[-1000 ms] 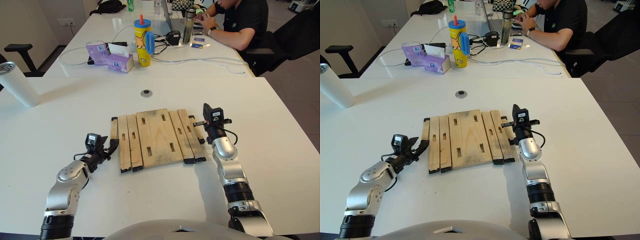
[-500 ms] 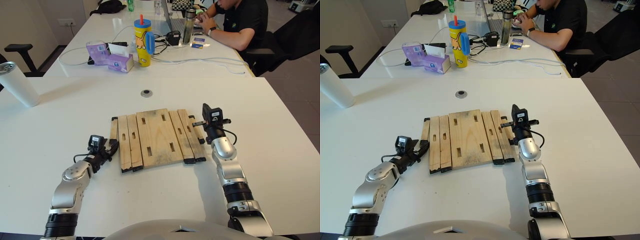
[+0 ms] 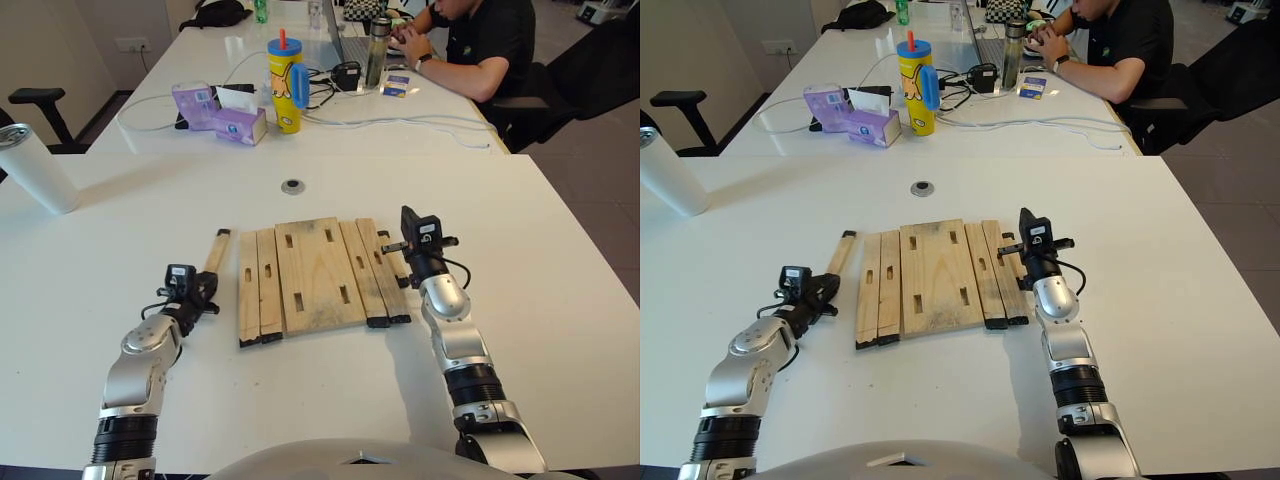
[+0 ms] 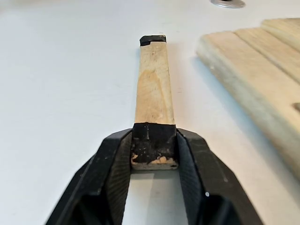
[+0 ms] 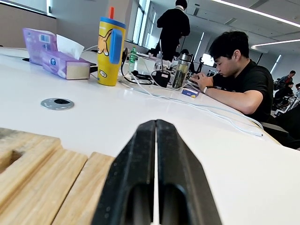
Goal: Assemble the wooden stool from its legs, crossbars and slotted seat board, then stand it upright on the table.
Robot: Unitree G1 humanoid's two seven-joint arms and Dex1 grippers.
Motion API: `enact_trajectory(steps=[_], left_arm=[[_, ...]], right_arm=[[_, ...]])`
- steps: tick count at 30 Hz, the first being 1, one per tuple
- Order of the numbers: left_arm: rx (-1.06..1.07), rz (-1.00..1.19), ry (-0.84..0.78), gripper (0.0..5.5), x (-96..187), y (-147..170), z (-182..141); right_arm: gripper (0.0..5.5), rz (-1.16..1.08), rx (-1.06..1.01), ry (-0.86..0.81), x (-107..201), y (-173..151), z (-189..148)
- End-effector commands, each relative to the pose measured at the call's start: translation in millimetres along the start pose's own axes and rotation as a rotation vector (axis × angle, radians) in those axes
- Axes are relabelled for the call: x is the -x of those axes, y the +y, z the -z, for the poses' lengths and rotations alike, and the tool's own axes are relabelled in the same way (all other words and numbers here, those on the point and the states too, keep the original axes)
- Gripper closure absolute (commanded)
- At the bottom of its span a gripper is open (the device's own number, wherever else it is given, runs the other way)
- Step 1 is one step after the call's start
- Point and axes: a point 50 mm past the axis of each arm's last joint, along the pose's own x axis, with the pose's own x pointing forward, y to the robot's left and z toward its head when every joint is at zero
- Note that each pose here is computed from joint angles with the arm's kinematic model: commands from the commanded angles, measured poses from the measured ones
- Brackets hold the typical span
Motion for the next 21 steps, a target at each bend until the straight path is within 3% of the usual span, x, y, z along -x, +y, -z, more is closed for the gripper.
enact_trajectory(steps=[1,5,12,21], left_arm=[[-0.027,-0.010,-0.248,4.14,-0.8,0.9,-38.5],[-0.069,0.190,-0.389,4.14,7.0,-29.9,-55.3],[-0.104,0.375,-0.459,4.14,12.6,-67.6,-64.0],[-0.140,0.569,-0.482,4.14,21.1,-98.4,-67.9]], right_arm=[[5.50,-0.083,-0.083,-0.065,-5.4,9.6,-19.5],[5.10,-0.270,-0.434,-0.023,-5.4,27.3,-35.0],[4.03,-0.590,-0.965,0.141,7.1,51.8,-59.4],[2.82,-0.674,-1.158,0.209,8.2,50.2,-74.9]])
